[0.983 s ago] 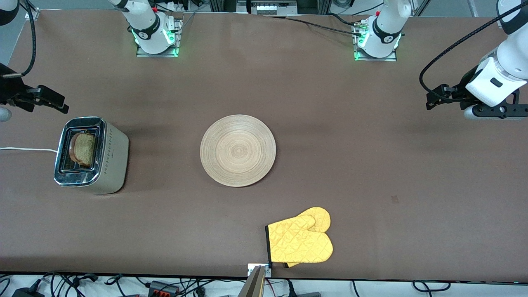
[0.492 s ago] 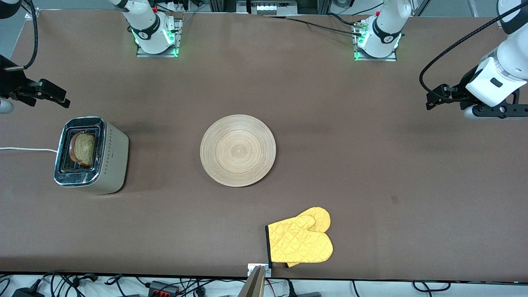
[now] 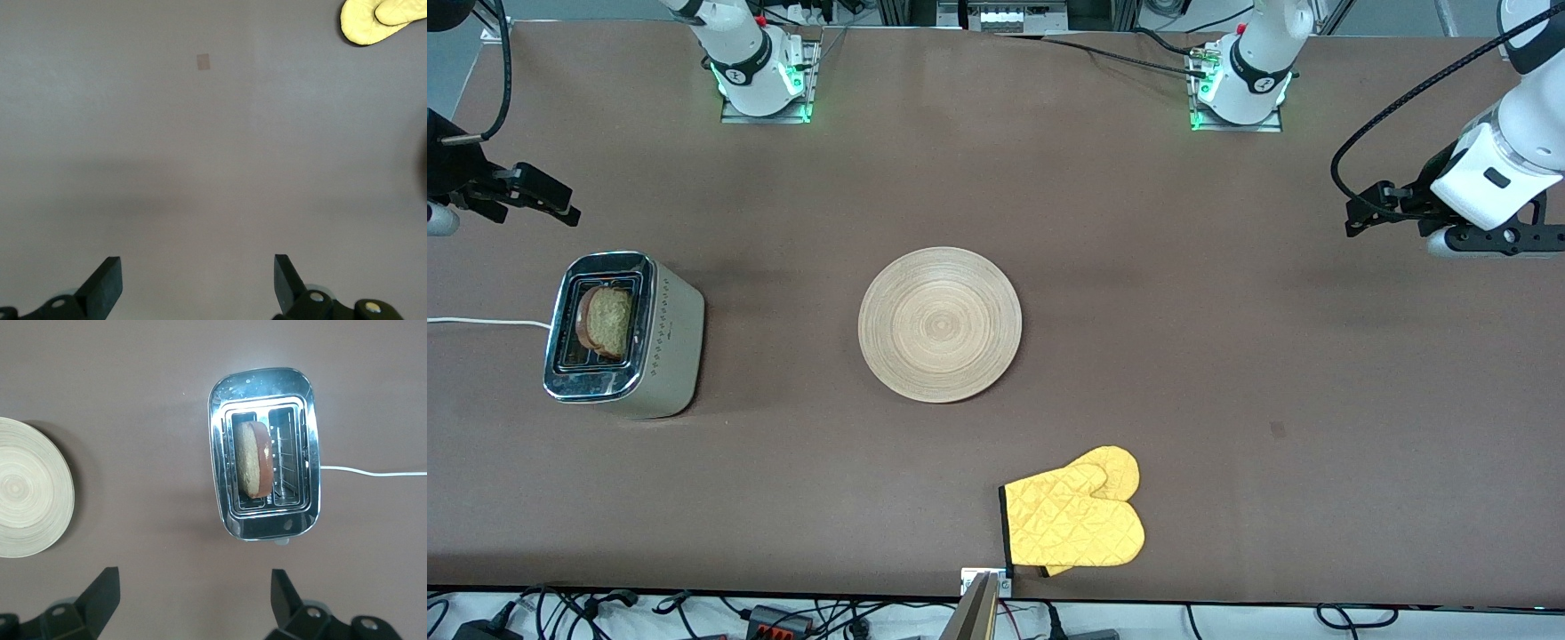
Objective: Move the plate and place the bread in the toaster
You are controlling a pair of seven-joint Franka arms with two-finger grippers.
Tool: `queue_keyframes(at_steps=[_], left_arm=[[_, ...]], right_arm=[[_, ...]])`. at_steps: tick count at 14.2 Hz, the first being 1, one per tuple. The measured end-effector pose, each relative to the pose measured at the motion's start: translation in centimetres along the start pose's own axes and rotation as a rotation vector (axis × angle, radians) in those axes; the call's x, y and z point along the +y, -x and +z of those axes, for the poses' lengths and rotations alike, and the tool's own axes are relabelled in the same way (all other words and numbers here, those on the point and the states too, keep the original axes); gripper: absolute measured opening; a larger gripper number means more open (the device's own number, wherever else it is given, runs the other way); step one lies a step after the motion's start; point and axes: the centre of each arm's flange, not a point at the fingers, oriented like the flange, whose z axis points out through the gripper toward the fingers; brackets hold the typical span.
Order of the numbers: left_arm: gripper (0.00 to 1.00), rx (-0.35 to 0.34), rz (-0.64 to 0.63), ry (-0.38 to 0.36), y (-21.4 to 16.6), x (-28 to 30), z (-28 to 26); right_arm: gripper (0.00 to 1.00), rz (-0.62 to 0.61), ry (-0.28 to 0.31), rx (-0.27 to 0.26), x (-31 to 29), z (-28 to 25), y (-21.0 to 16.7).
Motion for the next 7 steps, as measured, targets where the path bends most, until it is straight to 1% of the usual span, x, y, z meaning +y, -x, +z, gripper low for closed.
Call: queue_keyframes(at_steps=[7], left_arm=[[1.00, 0.000, 0.000, 0.000, 0.00, 0.00, 0.00]], right_arm=[[1.00, -0.002, 0.000, 0.004, 0.00, -0.21, 0.13]])
